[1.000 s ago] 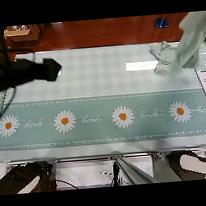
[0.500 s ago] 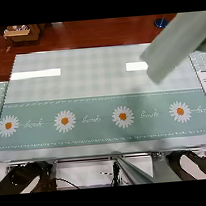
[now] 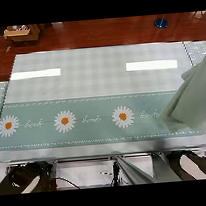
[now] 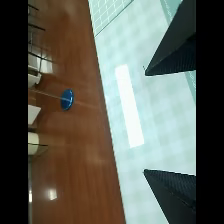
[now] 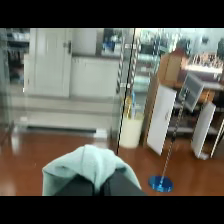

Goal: Fold the shirts.

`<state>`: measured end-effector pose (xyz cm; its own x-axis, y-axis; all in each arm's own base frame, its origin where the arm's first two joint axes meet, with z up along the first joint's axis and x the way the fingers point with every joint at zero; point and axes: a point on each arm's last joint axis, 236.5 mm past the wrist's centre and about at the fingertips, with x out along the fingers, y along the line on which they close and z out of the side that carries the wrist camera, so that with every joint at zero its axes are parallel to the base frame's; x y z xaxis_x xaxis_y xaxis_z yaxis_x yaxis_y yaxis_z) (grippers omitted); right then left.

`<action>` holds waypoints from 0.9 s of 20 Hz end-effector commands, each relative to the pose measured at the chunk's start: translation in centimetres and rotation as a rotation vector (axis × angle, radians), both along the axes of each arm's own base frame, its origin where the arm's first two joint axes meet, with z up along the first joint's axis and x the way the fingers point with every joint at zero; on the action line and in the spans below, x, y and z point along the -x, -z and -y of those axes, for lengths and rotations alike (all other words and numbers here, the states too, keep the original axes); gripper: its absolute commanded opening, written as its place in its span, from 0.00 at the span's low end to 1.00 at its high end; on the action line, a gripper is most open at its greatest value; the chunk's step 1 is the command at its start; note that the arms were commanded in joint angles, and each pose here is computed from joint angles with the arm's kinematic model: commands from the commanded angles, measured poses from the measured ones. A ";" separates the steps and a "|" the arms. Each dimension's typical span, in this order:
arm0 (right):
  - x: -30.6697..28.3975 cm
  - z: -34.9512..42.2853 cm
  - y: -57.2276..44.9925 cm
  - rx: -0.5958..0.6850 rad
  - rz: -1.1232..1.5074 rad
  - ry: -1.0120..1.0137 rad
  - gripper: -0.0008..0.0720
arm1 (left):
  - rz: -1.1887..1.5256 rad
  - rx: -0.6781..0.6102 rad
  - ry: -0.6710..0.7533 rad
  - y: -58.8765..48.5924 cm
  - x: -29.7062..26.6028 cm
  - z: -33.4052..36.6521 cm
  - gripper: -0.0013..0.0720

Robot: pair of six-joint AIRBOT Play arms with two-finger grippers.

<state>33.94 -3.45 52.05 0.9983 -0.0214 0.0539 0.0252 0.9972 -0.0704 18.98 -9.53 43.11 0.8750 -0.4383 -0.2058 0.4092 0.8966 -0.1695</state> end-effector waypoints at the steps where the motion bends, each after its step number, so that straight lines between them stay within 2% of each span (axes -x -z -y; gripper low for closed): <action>1: -2.2 -2.3 6.3 -0.069 -0.242 -0.124 0.03 | -0.020 -0.003 0.012 0.4 0.4 0.1 0.99; 4: -3.8 -7.9 12.4 -0.208 -0.489 -0.407 0.03 | -0.021 -0.001 0.016 0.4 0.4 0.2 0.98; 6: -4.7 -10.2 15.8 -0.255 -0.626 -0.499 0.03 | -0.021 -0.002 0.016 0.4 0.4 0.2 0.99; 8: -5.7 -13.4 18.5 -0.199 -0.710 -0.541 0.03 | -0.021 -0.002 0.016 0.4 0.4 0.2 0.98; 12: -6.1 -24.6 24.4 -0.062 -0.859 -0.714 0.03 | -0.020 -0.002 0.016 0.4 0.4 0.2 0.98; 18: -0.1 -43.3 33.6 0.044 -1.037 -1.041 0.03 | -0.016 0.001 0.016 0.3 0.6 0.1 0.98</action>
<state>37.72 31.89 22.52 0.2874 0.6775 -0.6770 -0.7013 0.6303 0.3331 18.44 -9.72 42.74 0.8639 -0.4523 -0.2217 0.4204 0.8899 -0.1772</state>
